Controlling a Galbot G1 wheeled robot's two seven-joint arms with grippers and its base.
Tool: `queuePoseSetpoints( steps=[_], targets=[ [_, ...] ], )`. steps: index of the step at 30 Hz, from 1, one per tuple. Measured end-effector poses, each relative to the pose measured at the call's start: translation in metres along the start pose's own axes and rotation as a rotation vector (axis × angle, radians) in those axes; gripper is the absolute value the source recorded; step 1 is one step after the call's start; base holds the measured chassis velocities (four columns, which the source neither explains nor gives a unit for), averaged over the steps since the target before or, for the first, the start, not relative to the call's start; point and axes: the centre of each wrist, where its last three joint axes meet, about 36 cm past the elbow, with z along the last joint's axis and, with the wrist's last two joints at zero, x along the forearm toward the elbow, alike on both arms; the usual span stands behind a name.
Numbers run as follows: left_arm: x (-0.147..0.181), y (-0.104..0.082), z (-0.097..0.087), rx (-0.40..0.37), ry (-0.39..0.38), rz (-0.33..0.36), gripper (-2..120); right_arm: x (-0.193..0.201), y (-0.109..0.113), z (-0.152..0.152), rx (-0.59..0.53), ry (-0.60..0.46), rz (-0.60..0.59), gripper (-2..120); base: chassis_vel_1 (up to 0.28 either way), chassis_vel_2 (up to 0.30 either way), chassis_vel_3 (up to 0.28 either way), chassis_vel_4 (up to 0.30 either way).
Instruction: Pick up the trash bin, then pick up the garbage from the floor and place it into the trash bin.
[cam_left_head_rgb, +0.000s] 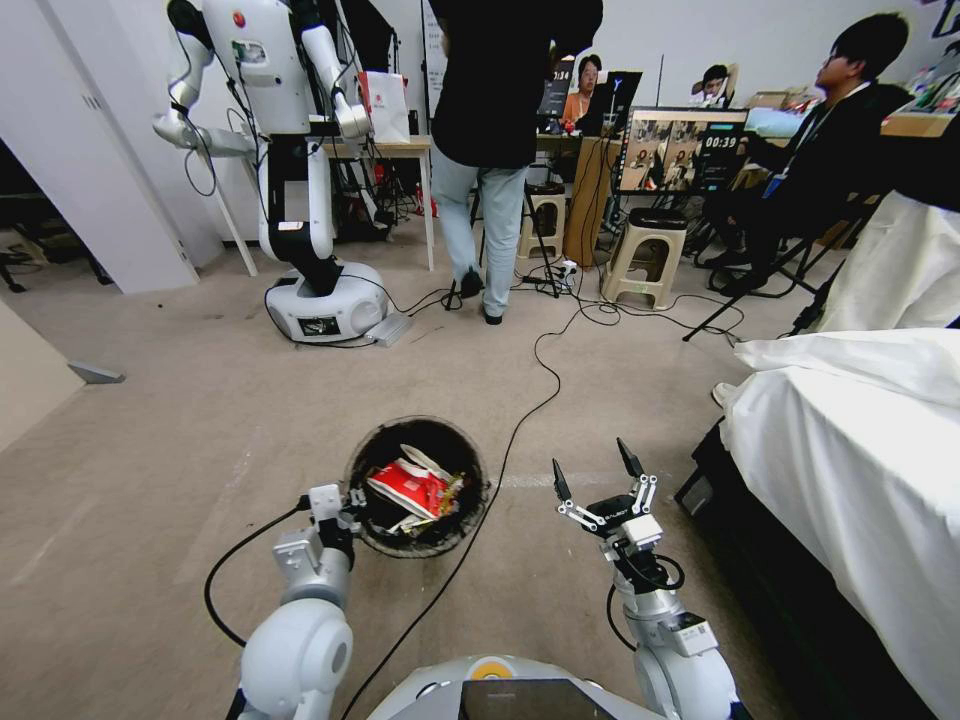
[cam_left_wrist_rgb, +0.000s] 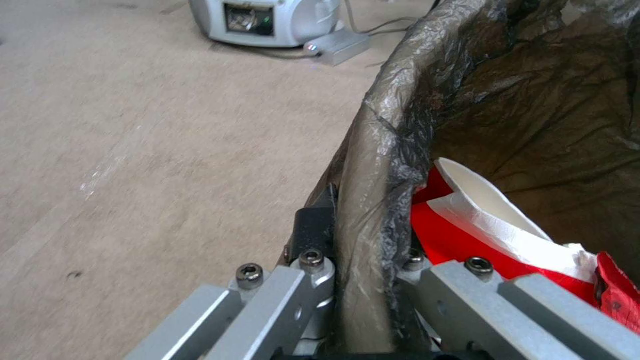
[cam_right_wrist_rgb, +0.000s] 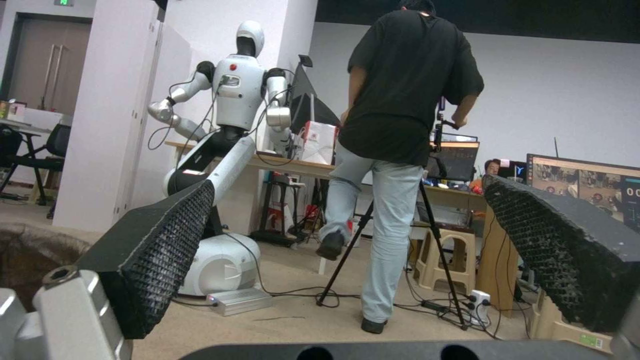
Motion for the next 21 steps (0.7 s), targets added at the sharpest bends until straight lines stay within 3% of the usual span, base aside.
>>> queuePoseSetpoints(
  steps=[9, 21],
  targets=[
    [-0.018, 0.007, 0.017, 0.006, 0.068, -0.068, 2, 0.0, 0.0, 0.001, -0.001, 0.003, -0.001, 100, 0.0, 0.0, 0.0, 0.0],
    [-0.028, 0.014, 0.023, 0.001, 0.201, -0.128, 2, 0.002, 0.002, 0.004, -0.006, 0.009, 0.001, 100, 0.0, 0.0, 0.0, 0.0]
  ],
)
